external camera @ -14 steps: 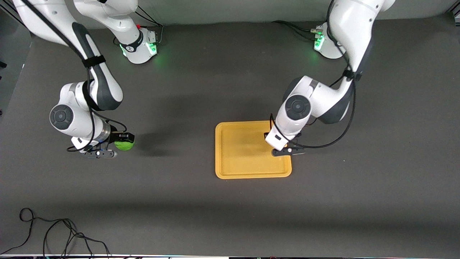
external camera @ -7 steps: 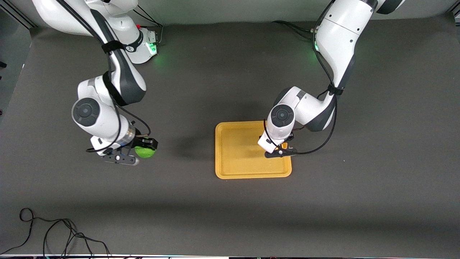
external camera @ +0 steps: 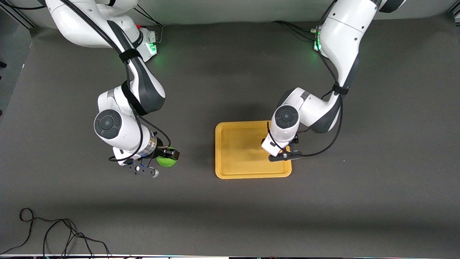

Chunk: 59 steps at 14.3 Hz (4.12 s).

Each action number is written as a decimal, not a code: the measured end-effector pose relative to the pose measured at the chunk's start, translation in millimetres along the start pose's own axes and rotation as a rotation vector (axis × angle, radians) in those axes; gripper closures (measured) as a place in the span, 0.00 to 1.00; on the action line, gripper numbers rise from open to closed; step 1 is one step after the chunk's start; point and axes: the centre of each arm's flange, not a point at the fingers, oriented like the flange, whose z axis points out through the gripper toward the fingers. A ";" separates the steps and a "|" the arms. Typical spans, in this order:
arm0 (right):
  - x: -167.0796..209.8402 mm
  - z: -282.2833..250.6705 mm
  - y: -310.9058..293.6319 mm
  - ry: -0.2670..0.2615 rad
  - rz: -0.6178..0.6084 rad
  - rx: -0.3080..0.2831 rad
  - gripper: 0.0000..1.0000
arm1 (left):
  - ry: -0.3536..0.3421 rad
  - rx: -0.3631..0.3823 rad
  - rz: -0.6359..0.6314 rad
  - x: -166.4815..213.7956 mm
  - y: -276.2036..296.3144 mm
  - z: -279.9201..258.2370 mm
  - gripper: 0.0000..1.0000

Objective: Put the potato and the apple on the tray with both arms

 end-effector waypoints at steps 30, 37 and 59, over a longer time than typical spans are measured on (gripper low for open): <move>-137.2 183.2 -226.7 0.050 0.129 0.055 0.26 | -0.024 -0.048 0.156 15.0 -350.7 -293.0 0.00; -134.6 181.8 -225.0 0.055 0.131 0.051 0.00 | -0.024 -0.048 0.156 15.7 -352.0 -287.5 0.00; 2.4 -225.1 205.6 0.049 0.008 -0.049 0.00 | -0.022 -0.048 0.158 16.9 -351.5 -267.3 0.00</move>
